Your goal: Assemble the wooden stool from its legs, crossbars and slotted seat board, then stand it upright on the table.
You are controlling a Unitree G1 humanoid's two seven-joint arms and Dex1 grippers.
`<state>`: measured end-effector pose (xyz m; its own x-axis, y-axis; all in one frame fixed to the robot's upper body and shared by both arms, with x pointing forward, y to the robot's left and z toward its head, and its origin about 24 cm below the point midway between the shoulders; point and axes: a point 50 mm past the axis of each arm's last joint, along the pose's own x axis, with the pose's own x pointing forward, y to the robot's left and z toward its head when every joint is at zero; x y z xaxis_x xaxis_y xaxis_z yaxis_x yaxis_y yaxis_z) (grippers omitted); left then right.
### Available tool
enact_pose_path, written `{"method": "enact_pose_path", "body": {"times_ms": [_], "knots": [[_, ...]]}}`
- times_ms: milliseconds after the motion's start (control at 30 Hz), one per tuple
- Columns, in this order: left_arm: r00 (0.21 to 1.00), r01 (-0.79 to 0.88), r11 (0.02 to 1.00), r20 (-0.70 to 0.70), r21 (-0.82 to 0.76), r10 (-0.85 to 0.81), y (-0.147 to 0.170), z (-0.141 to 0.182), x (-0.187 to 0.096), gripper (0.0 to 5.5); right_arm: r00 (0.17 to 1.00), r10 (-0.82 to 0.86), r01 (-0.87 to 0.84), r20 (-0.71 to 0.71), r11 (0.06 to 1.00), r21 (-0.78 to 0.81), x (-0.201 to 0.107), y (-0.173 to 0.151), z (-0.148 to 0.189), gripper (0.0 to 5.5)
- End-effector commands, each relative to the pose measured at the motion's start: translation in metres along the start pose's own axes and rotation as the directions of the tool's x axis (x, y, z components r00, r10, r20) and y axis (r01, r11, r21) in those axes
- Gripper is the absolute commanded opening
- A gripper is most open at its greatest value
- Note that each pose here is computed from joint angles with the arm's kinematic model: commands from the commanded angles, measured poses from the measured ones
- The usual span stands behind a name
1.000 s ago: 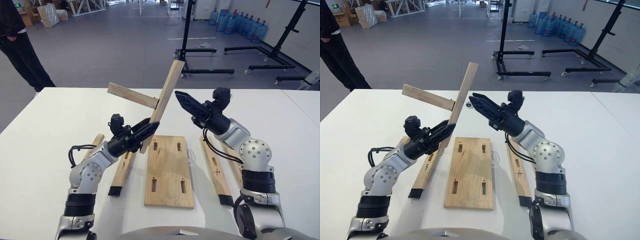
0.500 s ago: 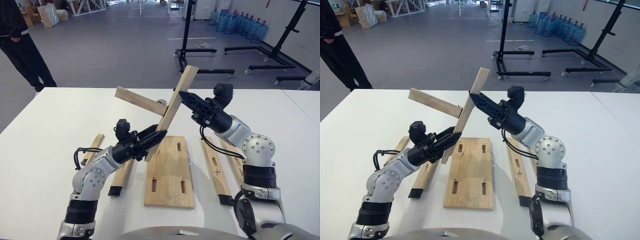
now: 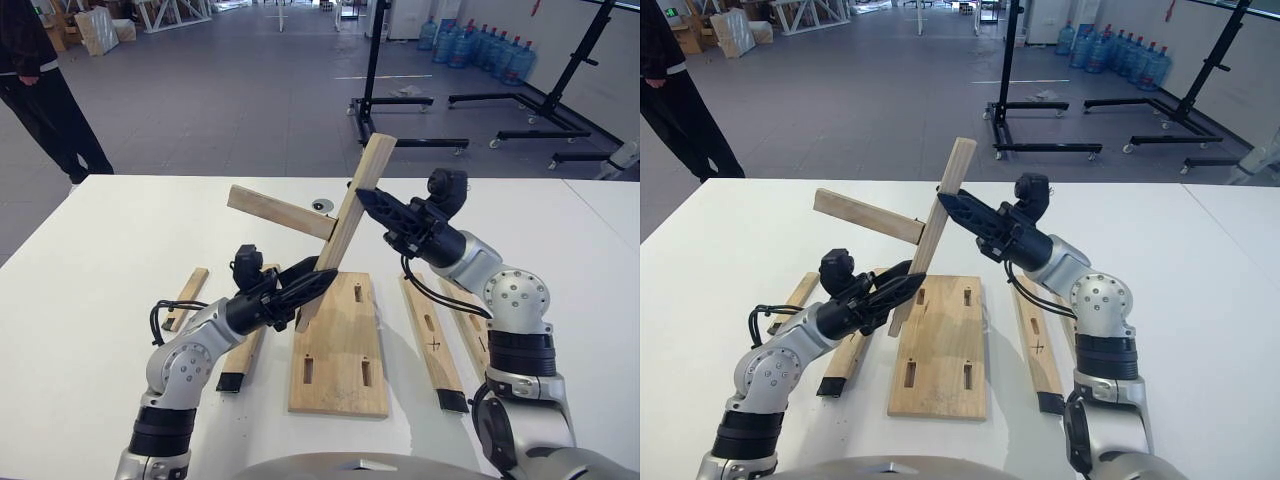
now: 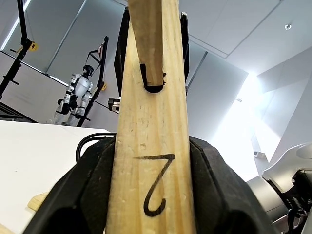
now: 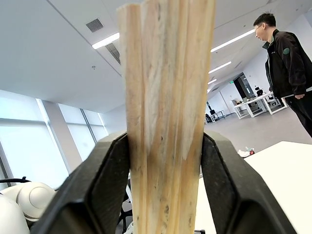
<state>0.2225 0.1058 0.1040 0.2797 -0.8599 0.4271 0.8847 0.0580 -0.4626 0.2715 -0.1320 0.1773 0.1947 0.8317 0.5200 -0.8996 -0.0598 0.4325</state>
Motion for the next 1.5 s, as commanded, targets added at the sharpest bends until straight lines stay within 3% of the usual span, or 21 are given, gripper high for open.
{"method": "enact_pose_path", "body": {"times_ms": [33, 200, 367, 433, 533, 867, 1167, 1500], "knots": [[0.994, -0.107, 0.992, 0.016, -0.071, 0.108, 0.008, -0.006, -0.004, 2.72, 1.0, -0.003, 0.003, 0.007, 0.997, -0.079, -0.004, 0.002, 0.016, 2.06], [0.973, -0.217, 0.967, 0.051, -0.131, 0.225, 0.008, -0.019, -0.018, 3.36, 1.0, 0.006, -0.005, 0.003, 0.973, -0.229, -0.001, 0.003, 0.043, 2.05], [0.933, -0.342, 0.936, 0.091, -0.088, 0.349, 0.013, -0.006, -0.046, 3.4, 0.993, -0.119, 0.113, 0.01, 0.908, -0.404, -0.009, -0.012, 0.068, 2.05], [0.921, -0.37, 0.926, 0.101, -0.071, 0.376, 0.011, -0.004, -0.051, 3.4, 0.987, -0.16, 0.136, -0.008, 0.865, -0.484, -0.014, -0.019, 0.071, 2.05], [0.923, -0.376, 0.926, 0.069, -0.04, 0.377, 0.009, -0.003, -0.051, 3.4, 0.961, -0.232, 0.115, -0.148, 0.828, -0.548, -0.022, -0.032, 0.051, 2.05], [0.929, -0.369, 0.93, 0.023, 0.0, 0.369, 0.018, 0.022, -0.055, 3.4, 0.93, -0.178, -0.046, -0.322, 0.813, -0.58, -0.047, -0.036, 0.008, 2.05], [0.933, -0.359, 0.933, 0.041, 0.0, 0.359, 0.022, 0.043, -0.06, 3.4, 0.945, -0.122, -0.052, -0.303, 0.86, -0.508, -0.058, -0.033, 0.009, 2.05], [0.937, -0.35, 0.937, 0.017, 0.005, 0.349, 0.026, 0.049, -0.06, 3.4, 0.949, -0.151, -0.035, -0.278, 0.824, -0.566, -0.061, -0.04, 0.026, 2.05]]}}
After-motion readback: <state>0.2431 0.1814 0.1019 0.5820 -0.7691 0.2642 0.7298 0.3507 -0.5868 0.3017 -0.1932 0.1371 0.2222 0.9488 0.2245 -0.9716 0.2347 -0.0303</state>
